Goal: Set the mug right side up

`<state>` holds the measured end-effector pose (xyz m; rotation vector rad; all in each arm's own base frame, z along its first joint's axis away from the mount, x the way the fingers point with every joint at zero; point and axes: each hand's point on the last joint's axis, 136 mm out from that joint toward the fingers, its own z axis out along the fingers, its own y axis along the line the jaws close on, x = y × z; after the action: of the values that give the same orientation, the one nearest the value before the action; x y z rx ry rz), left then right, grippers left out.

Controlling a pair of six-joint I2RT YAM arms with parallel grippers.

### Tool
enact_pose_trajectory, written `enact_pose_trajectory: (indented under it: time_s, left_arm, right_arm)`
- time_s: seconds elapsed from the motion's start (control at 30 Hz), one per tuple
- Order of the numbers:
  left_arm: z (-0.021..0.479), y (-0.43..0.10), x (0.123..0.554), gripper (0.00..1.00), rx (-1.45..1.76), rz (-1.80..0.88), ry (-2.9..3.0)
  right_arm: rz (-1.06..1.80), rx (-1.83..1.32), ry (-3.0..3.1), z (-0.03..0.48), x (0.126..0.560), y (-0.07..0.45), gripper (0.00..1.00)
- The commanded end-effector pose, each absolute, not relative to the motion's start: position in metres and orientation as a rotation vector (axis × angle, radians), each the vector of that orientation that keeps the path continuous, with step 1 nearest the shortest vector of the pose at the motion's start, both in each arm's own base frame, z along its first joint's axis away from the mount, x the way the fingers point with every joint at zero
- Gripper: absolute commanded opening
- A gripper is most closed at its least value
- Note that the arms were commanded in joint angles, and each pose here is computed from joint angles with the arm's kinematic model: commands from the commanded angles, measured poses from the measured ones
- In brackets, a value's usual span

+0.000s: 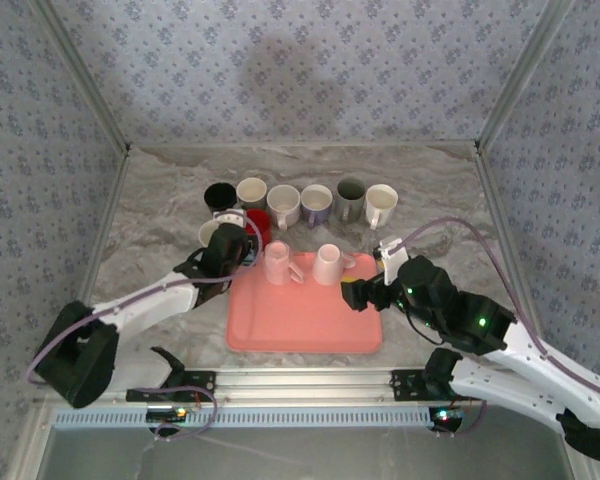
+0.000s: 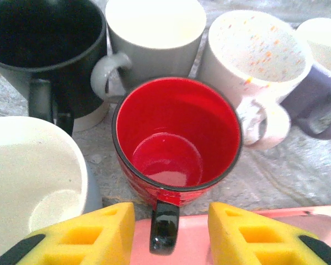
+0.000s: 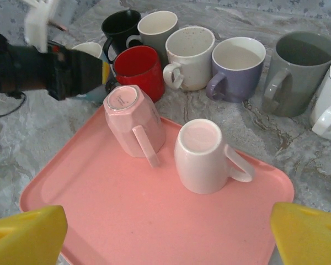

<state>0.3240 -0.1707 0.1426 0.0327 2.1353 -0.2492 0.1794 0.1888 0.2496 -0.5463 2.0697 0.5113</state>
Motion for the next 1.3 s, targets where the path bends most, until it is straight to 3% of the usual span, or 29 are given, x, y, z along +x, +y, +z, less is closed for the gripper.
enact_pose_trajectory:
  time_s: [0.0,0.23,0.47,0.73,1.27]
  left_arm:
    - [0.173,-0.166,0.310,0.40,-0.008,-0.297,2.101]
    - [0.230,-0.154,0.270,0.40,0.063,-0.389,2.093]
    - [0.261,-0.121,0.220,0.42,0.192,-0.385,2.026]
    - [0.283,-0.113,0.200,0.43,0.210,-0.474,1.855]
    - [0.285,-0.113,0.199,0.43,0.209,-0.494,1.844]
  right_arm:
    - [0.428,-0.728,2.075,0.251,0.179,0.201,0.90]
    - [0.316,-1.117,2.104,0.225,0.181,0.257,0.77]
    - [0.447,-1.339,2.154,0.199,0.195,0.299,0.64]
    - [0.594,-1.462,2.155,0.187,0.210,0.320,0.65]
    - [0.494,-1.467,2.326,0.129,0.249,0.328,0.59]
